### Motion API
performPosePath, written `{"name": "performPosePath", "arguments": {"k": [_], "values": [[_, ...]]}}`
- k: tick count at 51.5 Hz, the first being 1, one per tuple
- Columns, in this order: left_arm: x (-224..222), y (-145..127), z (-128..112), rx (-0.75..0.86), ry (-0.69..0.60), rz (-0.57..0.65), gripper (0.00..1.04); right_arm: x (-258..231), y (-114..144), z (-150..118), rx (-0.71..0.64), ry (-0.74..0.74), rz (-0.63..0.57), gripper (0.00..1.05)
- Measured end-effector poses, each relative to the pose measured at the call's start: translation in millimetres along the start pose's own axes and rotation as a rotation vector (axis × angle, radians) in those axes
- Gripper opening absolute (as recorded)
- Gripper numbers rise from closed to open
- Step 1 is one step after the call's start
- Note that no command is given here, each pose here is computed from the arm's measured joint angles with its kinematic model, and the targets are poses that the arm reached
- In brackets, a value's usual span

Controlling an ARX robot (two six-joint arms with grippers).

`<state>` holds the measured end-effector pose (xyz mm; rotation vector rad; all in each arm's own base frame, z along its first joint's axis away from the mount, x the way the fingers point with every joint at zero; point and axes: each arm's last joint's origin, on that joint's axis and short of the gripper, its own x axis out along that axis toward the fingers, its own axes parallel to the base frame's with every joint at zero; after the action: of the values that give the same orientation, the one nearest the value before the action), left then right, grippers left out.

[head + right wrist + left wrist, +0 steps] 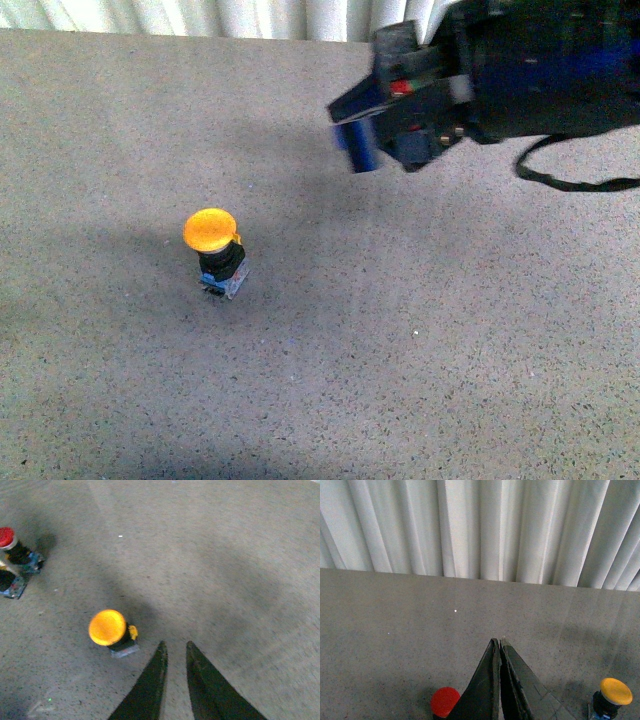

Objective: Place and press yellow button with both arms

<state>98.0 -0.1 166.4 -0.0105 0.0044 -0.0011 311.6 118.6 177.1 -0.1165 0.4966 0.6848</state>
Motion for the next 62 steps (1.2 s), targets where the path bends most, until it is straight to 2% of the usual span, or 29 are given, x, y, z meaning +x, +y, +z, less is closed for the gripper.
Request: {"name": "performPosePath", "arguments": {"k": [8, 11, 12, 16, 18, 22, 24, 26, 62], "values": [[0, 0, 0, 0.000, 0.000, 0.000, 0.02, -43, -18, -14, 0.127, -0.070, -0.104, 0.40], [0, 0, 0, 0.000, 0.000, 0.000, 0.02, -71, -19, -16, 0.168, -0.129, -0.124, 0.55], [0, 0, 0, 0.000, 0.000, 0.000, 0.02, -74, -19, -17, 0.166, -0.151, -0.166, 0.55], [0, 0, 0, 0.000, 0.000, -0.001, 0.02, -93, -16, -26, 0.114, -0.409, -0.553, 0.36], [0, 0, 0, 0.000, 0.000, 0.000, 0.02, -102, -14, -35, 0.122, -0.463, -0.647, 0.27], [0, 0, 0, 0.000, 0.000, 0.000, 0.02, -113, -13, -44, 0.125, -0.487, -0.681, 0.15], [0, 0, 0, 0.000, 0.000, 0.000, 0.02, -120, -10, -51, 0.123, -0.491, -0.677, 0.04], [0, 0, 0, 0.000, 0.000, 0.000, 0.02, -124, -8, -54, 0.116, -0.491, -0.675, 0.01], [0, 0, 0, 0.000, 0.000, 0.000, 0.02, -168, 10, -110, 0.127, -0.475, -0.679, 0.01]]}}
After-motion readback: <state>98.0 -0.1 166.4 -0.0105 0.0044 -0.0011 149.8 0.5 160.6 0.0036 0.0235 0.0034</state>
